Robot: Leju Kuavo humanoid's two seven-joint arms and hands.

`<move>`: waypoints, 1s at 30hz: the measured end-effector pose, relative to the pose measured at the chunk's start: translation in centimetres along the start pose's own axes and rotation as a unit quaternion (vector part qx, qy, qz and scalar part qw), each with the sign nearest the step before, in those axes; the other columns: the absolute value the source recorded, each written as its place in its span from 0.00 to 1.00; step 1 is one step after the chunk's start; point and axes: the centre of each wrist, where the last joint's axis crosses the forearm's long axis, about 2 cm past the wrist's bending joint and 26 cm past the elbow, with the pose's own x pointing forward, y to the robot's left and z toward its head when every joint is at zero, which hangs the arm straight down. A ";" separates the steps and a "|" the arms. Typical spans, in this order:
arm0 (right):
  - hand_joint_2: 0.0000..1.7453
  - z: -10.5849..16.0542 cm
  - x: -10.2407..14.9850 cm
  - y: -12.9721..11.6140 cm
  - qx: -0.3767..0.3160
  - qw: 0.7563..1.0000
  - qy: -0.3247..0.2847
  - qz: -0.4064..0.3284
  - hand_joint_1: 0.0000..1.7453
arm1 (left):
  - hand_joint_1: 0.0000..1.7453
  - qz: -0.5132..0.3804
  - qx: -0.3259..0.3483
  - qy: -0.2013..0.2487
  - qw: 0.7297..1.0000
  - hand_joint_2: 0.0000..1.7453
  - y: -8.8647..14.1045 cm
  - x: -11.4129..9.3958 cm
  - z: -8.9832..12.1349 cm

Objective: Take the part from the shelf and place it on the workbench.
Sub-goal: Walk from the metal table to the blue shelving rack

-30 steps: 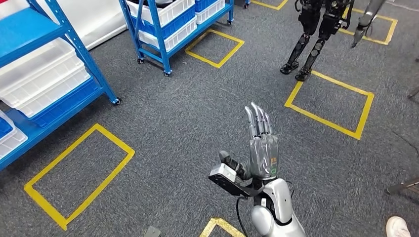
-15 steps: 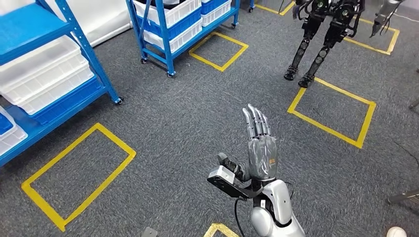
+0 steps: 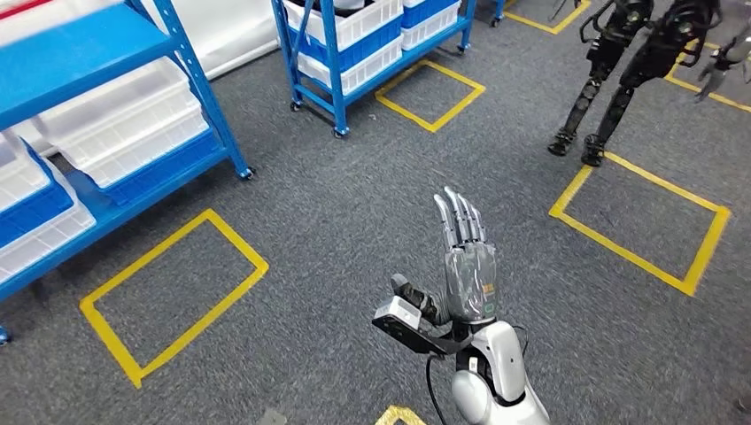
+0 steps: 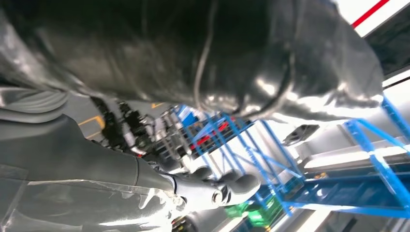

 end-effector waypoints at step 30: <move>0.00 0.2 0.1 0.0 0.002 1.000 0.000 -0.001 0.00 | 0.00 0.000 0.002 0.000 1.000 0.00 -0.1 0.0 0.0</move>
